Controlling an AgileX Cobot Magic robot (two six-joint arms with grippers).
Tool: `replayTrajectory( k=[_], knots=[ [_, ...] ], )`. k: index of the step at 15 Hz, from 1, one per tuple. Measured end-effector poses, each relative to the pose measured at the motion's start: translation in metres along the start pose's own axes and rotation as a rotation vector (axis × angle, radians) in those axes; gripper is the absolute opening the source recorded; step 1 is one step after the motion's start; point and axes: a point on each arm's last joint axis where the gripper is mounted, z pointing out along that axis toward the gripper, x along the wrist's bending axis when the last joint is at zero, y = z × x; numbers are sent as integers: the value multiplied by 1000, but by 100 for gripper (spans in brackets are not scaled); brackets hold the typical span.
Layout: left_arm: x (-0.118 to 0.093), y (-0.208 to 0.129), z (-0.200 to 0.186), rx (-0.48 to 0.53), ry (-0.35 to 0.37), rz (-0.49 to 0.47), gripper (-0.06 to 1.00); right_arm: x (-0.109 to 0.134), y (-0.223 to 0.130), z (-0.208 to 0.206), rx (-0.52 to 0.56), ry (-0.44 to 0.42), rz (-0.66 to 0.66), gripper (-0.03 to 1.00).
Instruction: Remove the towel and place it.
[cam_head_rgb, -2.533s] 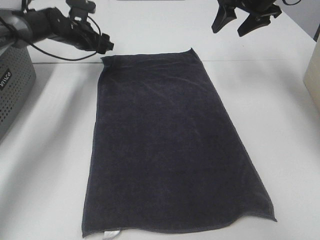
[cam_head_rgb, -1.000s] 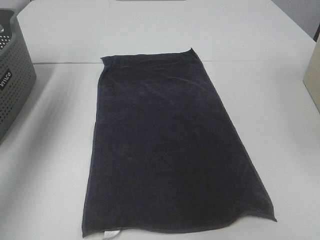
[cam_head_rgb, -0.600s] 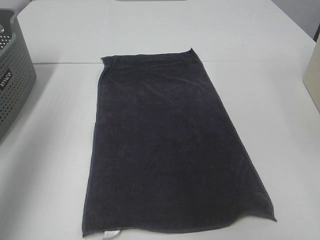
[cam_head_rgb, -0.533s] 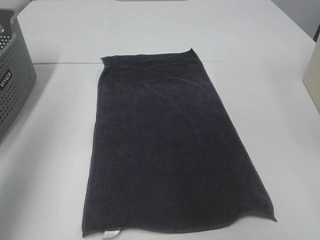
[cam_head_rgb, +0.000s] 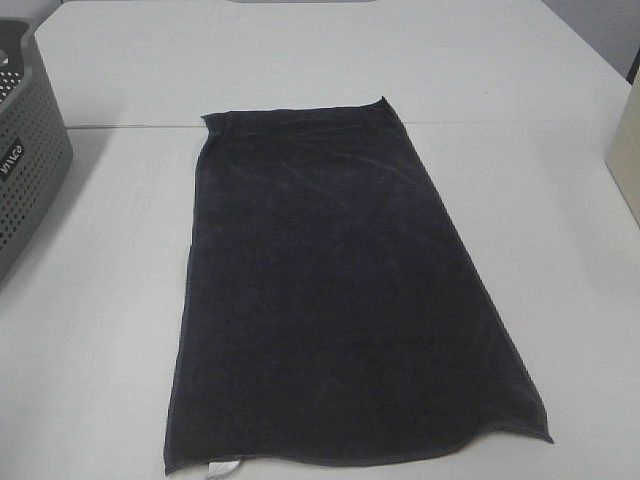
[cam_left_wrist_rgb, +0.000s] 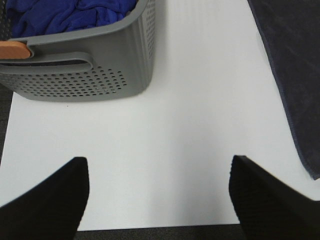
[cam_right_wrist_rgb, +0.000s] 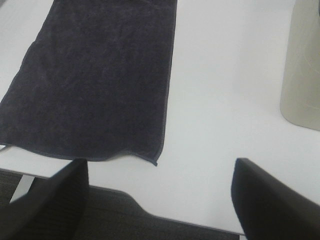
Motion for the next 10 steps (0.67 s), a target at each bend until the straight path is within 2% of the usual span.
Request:
replayTrajectory(
  k=[2,4,7,8,9,10],
  knots=[
    [-1,-17,-3,-39,3,6,73,0,-17,2,-22,-1,-38,77],
    [-2,-32,-7,-120,7,6,73,0,-32,5,-38,-2,-52,77],
    [-4,-54,-14,-223,-4,0,73,-1,-44,23,35,3,-66,77],
    [-6,-61,-18,-258,-19,-8,73,-1,-46,27,42,6,-64,77],
    [-10,-68,-22,-302,-60,-25,73,-2,-45,32,2,9,-57,77],
    [-13,-69,-23,-310,-88,-32,73,-2,-45,36,-7,12,-53,77]
  ],
)
